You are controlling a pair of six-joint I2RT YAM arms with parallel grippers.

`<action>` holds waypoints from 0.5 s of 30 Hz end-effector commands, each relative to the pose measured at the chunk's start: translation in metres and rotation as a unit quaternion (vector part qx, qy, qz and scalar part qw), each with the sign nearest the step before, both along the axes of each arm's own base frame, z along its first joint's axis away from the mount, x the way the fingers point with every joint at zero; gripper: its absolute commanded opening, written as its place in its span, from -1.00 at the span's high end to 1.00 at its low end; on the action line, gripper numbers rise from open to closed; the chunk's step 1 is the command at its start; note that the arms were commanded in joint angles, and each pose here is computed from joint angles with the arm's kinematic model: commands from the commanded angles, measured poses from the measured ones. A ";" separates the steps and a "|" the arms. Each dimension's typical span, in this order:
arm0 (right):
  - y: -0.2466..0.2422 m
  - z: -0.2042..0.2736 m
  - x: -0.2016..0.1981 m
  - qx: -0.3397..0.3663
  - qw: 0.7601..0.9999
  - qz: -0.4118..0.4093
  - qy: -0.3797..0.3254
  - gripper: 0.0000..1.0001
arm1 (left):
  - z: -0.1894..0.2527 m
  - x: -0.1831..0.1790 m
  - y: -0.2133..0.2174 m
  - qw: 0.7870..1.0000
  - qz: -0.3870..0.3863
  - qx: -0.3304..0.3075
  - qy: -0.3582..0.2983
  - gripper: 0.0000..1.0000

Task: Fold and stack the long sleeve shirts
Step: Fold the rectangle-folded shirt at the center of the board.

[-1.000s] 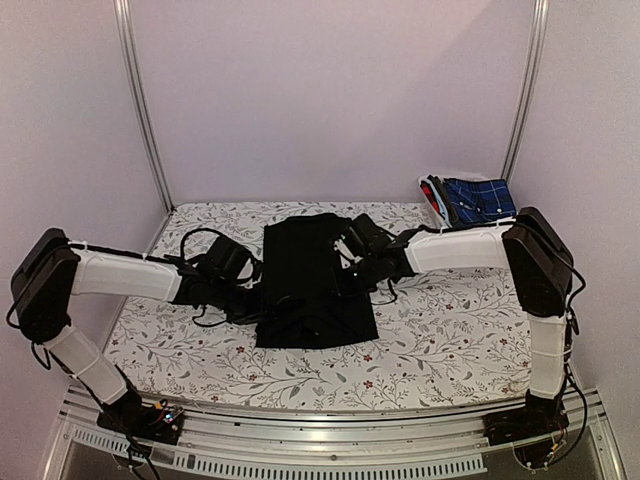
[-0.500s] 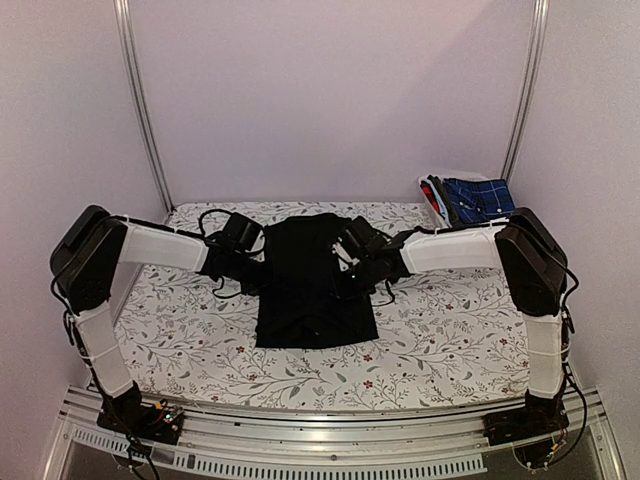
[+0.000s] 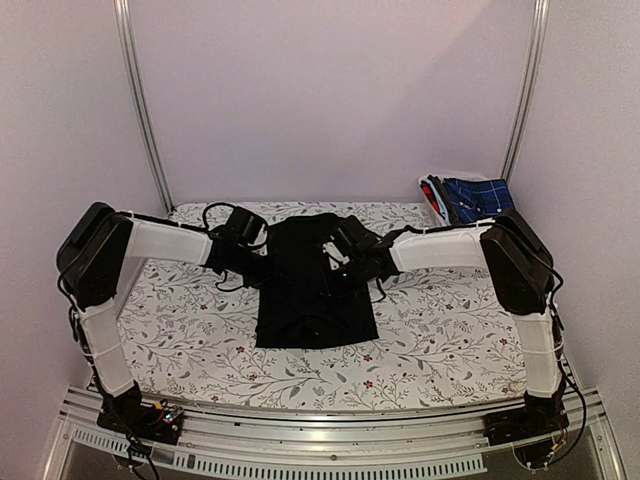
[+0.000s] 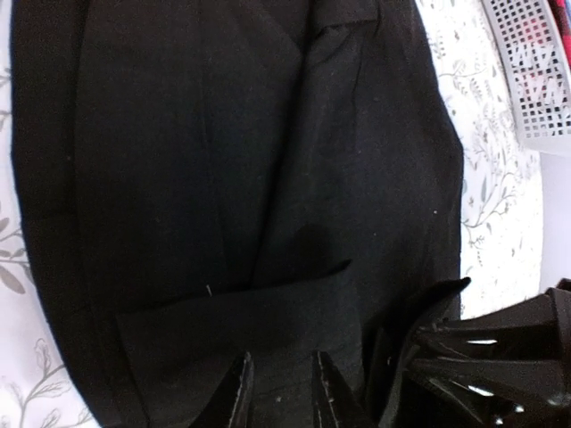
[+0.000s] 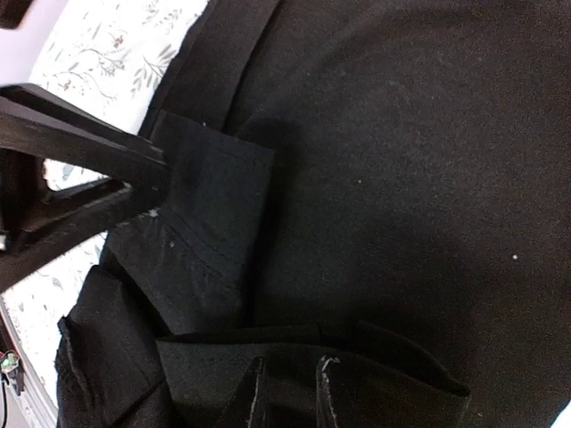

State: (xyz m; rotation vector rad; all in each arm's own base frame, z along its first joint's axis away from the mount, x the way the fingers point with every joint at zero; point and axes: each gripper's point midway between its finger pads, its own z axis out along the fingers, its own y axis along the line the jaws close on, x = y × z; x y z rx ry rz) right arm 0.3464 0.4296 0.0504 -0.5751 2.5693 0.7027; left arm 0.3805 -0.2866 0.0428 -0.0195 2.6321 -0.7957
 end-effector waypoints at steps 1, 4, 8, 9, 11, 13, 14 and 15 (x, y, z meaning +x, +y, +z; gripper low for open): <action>-0.005 -0.019 0.013 0.001 1.000 -0.003 0.017 0.64 | 0.037 0.001 0.009 0.999 0.000 0.000 -0.034 0.53; -0.017 -0.028 0.027 0.001 0.999 -0.022 0.025 0.64 | 0.048 -0.013 0.011 0.999 -0.008 -0.011 -0.037 0.53; -0.025 -0.026 0.039 0.003 0.999 -0.036 0.023 0.64 | 0.052 -0.043 0.010 0.999 -0.031 -0.018 -0.028 0.46; -0.025 -0.019 0.040 0.006 0.999 -0.035 0.016 0.63 | 0.051 -0.052 0.011 0.999 -0.033 -0.016 -0.025 0.45; -0.025 -0.009 0.041 0.009 0.999 -0.033 0.009 0.62 | 0.046 -0.068 0.016 0.999 -0.031 -0.012 -0.015 0.41; -0.027 0.003 0.038 0.012 0.999 -0.031 0.001 0.56 | 0.042 -0.085 0.023 1.000 -0.026 -0.014 -0.007 0.38; -0.029 0.011 0.037 0.014 0.999 -0.032 -0.004 0.53 | 0.039 -0.091 0.026 1.000 -0.023 -0.014 -0.001 0.36; -0.032 0.014 0.034 0.012 0.999 -0.034 -0.007 0.50 | 0.039 -0.096 0.027 1.000 -0.021 -0.016 0.000 0.33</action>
